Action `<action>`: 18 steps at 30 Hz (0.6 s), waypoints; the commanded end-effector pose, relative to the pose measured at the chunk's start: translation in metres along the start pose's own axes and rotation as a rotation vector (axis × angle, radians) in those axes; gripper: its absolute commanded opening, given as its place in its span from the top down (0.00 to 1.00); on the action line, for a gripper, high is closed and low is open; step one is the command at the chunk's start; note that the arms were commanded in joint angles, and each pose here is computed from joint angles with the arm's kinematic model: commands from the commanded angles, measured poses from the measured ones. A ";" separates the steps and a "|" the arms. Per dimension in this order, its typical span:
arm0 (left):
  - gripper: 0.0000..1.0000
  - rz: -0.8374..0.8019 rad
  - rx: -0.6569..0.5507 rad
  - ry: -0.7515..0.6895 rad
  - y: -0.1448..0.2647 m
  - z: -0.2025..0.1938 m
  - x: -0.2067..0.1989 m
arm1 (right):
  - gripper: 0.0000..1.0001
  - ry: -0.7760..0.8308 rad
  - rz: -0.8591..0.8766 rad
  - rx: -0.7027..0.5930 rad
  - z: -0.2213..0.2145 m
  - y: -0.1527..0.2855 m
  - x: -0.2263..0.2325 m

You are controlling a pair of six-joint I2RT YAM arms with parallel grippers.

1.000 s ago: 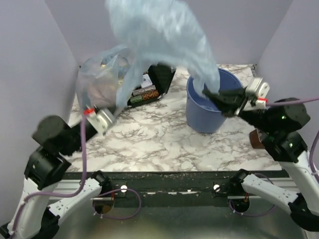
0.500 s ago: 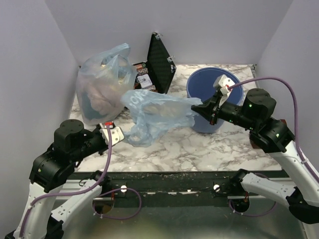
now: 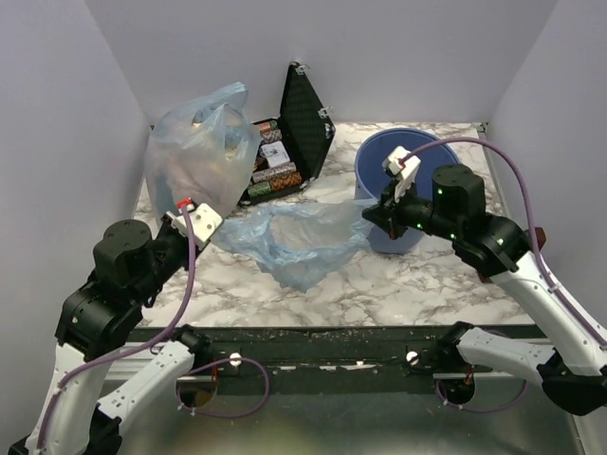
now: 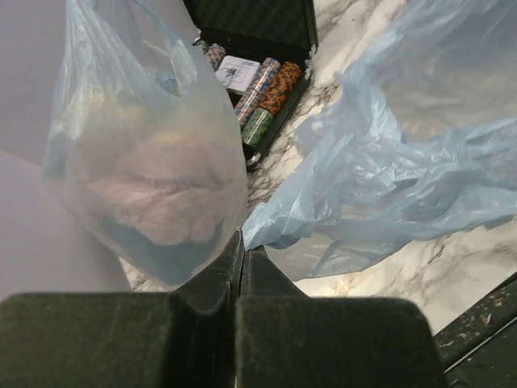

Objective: Put the trash bags into the trash bin

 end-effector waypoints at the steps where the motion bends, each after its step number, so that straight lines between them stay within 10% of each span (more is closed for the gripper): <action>1: 1.00 -0.096 -0.074 0.133 -0.039 0.029 -0.008 | 0.99 0.107 0.113 -0.097 0.022 -0.022 -0.005; 6: 1.00 0.243 -0.480 -0.028 -0.107 0.188 0.058 | 0.99 0.248 -0.403 -0.555 0.194 -0.050 -0.111; 11: 1.00 0.321 -0.934 -0.111 -0.039 0.326 0.084 | 0.99 0.473 -0.587 -1.091 0.319 0.046 -0.120; 14: 1.00 0.030 -0.594 -0.114 -0.041 0.256 0.052 | 0.99 0.330 -0.289 -0.712 0.259 0.037 -0.091; 18: 1.00 -0.369 -0.013 0.063 -0.013 0.024 -0.024 | 0.99 0.172 0.130 -0.298 0.041 0.020 -0.003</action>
Point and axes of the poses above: each gripper's point midway between its finger pads, its own y axis back along the fingers, its own x axis along the line the jaws close on, z = x × y, the point moved 10 cm from there along y, back along the fingers, and after that the axes turned 13 degrees about y, right-handed, at the moved point
